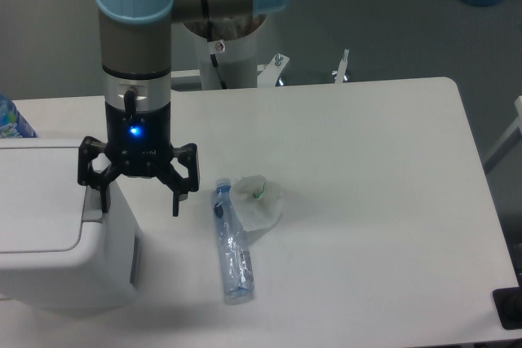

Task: Open the trash can
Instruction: 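Lower the gripper onto the edge of the trash can lid, then push the lid edge with the gripper to swing the lid open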

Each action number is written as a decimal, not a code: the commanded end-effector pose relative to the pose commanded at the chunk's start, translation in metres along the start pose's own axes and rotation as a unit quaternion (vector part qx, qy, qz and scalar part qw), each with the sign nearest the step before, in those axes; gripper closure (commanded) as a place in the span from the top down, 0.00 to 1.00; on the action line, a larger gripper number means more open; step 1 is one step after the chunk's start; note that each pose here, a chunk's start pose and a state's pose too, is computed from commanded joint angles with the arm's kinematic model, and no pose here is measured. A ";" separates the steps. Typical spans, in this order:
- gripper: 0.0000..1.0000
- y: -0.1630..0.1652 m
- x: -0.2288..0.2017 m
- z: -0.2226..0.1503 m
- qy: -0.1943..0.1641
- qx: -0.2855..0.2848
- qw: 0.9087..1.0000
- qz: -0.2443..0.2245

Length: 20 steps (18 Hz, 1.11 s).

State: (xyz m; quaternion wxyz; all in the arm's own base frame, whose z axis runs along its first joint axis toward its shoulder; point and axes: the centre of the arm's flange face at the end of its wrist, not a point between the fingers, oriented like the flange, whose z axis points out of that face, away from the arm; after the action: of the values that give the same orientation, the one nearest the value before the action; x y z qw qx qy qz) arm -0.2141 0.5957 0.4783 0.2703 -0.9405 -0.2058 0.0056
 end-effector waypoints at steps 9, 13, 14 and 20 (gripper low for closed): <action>1.00 -0.006 0.001 -0.012 0.000 0.012 1.000 -0.001; 1.00 -0.003 0.003 -0.012 0.002 0.011 1.000 -0.003; 1.00 -0.002 0.004 -0.011 0.002 0.009 1.000 -0.002; 1.00 0.001 0.011 -0.007 0.005 0.005 1.000 0.002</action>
State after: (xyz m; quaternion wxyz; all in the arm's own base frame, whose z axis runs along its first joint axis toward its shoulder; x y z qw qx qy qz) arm -0.2028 0.5962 0.4850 0.2756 -0.9397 -0.2024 0.0024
